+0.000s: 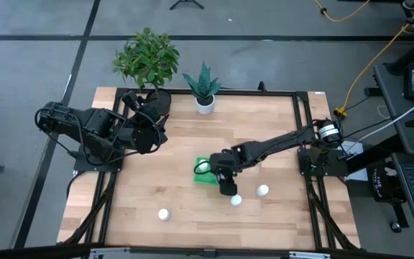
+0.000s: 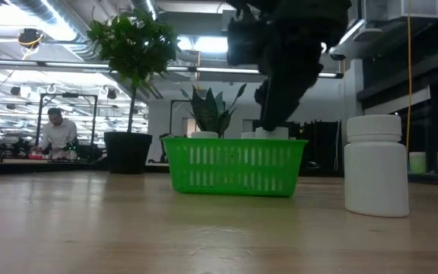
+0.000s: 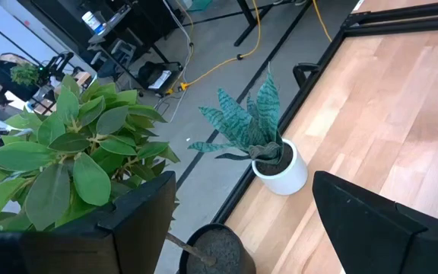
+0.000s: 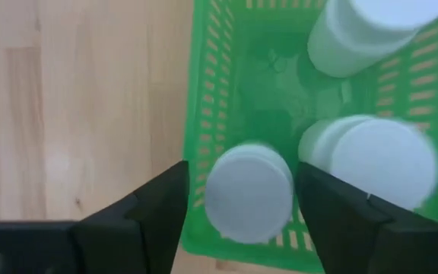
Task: Pick and place pill bottles into a basket
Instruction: Put the white pill bottle into the green bin
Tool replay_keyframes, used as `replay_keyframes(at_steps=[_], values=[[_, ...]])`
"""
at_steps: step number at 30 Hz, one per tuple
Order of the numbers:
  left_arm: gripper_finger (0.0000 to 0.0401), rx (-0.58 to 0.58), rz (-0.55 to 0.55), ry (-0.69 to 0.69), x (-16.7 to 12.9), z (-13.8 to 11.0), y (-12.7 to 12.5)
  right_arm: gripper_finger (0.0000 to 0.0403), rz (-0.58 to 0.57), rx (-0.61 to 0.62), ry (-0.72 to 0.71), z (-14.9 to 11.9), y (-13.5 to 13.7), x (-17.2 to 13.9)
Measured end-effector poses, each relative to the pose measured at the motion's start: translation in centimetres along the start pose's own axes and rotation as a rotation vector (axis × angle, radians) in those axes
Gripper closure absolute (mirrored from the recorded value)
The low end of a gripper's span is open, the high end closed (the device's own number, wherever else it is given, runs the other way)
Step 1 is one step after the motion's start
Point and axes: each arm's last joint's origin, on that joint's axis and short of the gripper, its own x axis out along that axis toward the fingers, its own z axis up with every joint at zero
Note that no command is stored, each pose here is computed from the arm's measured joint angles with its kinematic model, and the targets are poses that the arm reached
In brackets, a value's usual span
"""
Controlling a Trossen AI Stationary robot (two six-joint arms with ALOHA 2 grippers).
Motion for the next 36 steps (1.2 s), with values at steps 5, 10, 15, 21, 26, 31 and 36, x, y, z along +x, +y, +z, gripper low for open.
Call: replay_keyframes(at_steps=[5, 10, 15, 21, 26, 31, 36], values=[[0.0095, 0.000, 0.000, 0.000, 0.0, 0.0, 0.0, 0.0156, -0.002, -0.002, 0.004, 1.2, 0.5, -1.7], [0.0095, 0.000, 0.000, 0.000, 0.0, 0.0, 0.0, 0.0155, -0.036, -0.003, 0.042, 2.1, 1.0, -3.9], [0.0095, 0.015, -0.006, 0.010, 0.0, -0.1, 0.0, 0.0155, -0.157, -0.046, 0.031, 2.8, 1.8, -7.3], [0.0095, 0.053, -0.105, 0.043, -0.3, -1.1, -1.2, 0.0155, -0.420, -0.132, -0.178, 2.1, 2.9, -13.8], [0.0095, 0.006, -0.257, 0.132, -0.2, -3.0, -3.8, 0.0155, -0.528, -0.045, -0.425, -0.9, 2.3, -21.0], [0.0095, 0.104, -0.350, 0.095, -1.5, -3.9, -7.1, 0.0155, -0.482, -0.093, -0.589, -6.4, 1.5, -25.6], [0.0095, 0.030, -0.496, 0.081, -3.1, -3.3, -10.3, 0.0155, -0.380, -0.109, -0.724, -12.1, -0.3, -26.3]])
